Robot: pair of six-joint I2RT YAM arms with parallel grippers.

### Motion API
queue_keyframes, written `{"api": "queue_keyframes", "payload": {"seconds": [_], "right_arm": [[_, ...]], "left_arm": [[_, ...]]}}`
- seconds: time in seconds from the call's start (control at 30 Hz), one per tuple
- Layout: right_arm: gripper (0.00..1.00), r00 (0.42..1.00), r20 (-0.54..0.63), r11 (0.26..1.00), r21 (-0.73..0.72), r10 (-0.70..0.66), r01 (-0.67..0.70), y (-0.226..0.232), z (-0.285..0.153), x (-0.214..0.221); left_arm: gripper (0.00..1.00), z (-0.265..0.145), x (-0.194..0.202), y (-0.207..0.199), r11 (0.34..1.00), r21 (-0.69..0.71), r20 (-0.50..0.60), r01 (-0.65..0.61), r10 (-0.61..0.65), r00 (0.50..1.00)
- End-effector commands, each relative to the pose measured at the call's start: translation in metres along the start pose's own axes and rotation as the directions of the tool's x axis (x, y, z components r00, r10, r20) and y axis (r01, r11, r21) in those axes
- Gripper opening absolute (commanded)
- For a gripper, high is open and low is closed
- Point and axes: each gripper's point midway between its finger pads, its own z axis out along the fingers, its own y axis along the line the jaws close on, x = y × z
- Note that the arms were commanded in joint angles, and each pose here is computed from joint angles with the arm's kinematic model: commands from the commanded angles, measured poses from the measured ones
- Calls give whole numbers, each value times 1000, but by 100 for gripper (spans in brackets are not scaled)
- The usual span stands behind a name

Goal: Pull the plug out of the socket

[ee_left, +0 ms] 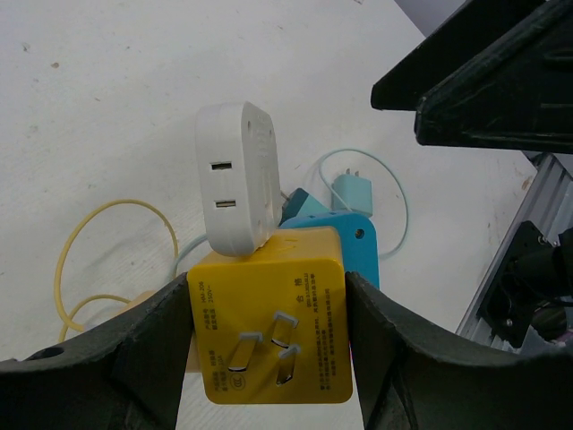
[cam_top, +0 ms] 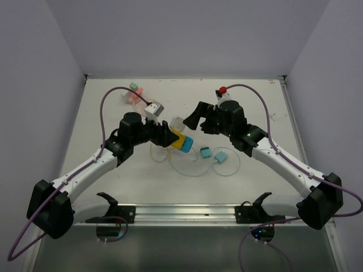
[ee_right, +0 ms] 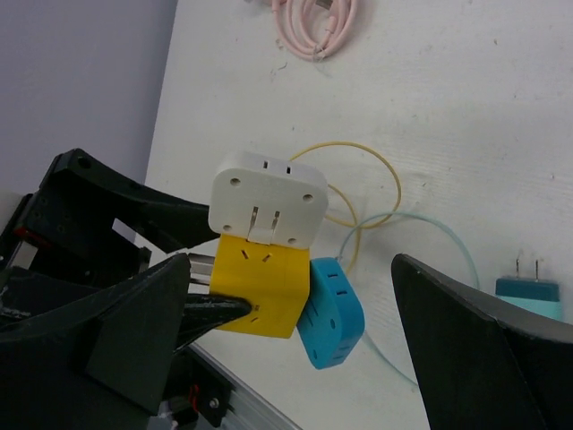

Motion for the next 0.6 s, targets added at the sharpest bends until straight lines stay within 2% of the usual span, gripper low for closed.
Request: {"api": "queue_keyframes", "payload": {"seconds": [0.0, 0.13, 0.37, 0.57], "right_arm": [[99, 989, 56, 990, -29, 139, -138, 18, 6, -19], [99, 980, 71, 983, 0, 184, -185, 20, 16, -19], [99, 970, 23, 970, 11, 243, -243, 29, 40, 3], [99, 968, 26, 968, 26, 248, -248, 33, 48, 10]], "left_arm": [[0, 0, -37, -22, 992, 88, 108, -88, 79, 991], [0, 0, -36, -25, 991, 93, 105, -96, 86, 991], [0, 4, -32, -31, 989, 87, 96, -117, 109, 989], [0, 6, -34, -33, 988, 54, 96, -146, 140, 985]]}}
